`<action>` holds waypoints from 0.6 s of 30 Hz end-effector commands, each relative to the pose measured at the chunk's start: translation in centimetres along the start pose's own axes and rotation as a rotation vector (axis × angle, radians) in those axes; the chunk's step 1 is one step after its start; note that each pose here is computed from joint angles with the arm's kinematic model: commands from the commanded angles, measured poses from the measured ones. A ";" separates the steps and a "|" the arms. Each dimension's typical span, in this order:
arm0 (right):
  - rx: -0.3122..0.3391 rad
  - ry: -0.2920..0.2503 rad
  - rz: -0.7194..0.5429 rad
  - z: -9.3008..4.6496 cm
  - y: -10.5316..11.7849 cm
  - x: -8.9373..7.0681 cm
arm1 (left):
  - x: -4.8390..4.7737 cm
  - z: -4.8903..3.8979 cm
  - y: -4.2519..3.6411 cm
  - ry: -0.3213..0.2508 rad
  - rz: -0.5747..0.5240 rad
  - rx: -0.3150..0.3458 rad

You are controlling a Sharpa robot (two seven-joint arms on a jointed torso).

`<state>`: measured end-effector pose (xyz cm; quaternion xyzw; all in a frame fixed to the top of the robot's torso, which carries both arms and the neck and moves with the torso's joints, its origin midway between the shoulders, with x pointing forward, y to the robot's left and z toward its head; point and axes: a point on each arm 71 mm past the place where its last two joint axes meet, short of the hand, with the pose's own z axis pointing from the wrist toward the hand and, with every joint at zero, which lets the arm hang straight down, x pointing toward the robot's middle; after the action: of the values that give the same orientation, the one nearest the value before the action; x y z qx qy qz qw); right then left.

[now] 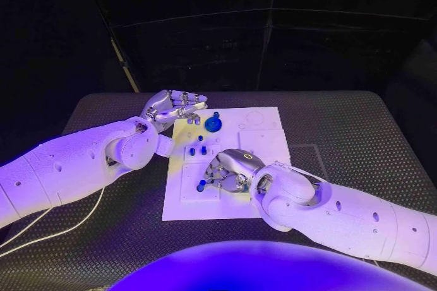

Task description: Assemble the parts on the task board

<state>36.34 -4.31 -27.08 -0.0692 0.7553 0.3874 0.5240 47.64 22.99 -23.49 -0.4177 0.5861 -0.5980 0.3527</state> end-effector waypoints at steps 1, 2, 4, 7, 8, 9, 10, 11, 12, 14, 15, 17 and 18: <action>-0.027 0.011 -0.010 0.1 0.4 0.1 | 0.15 0.07 -0.14 0.010 -0.008 0.007; -0.029 0.013 -0.009 0.1 0.5 0.1 | 0.15 0.07 -0.14 0.010 -0.008 0.007; -0.033 0.017 -0.007 0.1 0.6 0.1 | 0.15 0.07 -0.14 0.010 -0.008 0.006; -0.039 0.026 -0.001 0.2 0.8 0.2 | 0.16 0.08 -0.14 0.010 -0.008 0.006; -0.041 0.028 0.001 0.2 0.9 0.2 | 0.17 0.08 -0.14 0.011 -0.008 0.006; -0.043 0.030 0.002 0.2 0.9 0.3 | 0.17 0.08 -0.14 0.011 -0.008 0.006; -0.044 0.032 0.003 0.2 1.0 0.3 | 0.18 0.09 -0.14 0.011 -0.008 0.006; -0.046 0.033 0.004 0.2 1.0 0.3 | 0.18 0.09 -0.13 0.011 -0.008 0.006; -0.048 0.034 0.004 0.3 1.1 0.3 | 0.17 0.09 -0.13 0.011 -0.008 0.006; -0.050 0.036 0.006 0.3 1.2 0.3 | 0.16 0.09 -0.13 0.010 -0.008 0.006; -0.050 0.036 0.006 0.3 1.2 0.4 | 0.16 0.09 -0.13 0.010 -0.008 0.006; -0.051 0.037 0.006 0.3 1.2 0.4 | 0.16 0.08 -0.13 0.010 -0.008 0.006; -0.051 0.037 0.006 0.3 1.2 0.4 | 0.15 0.07 -0.13 0.010 -0.008 0.005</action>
<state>35.89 -3.39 -26.94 -0.0813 0.7558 0.4007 0.5115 47.65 22.95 -23.50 -0.4177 0.5862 -0.5982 0.3523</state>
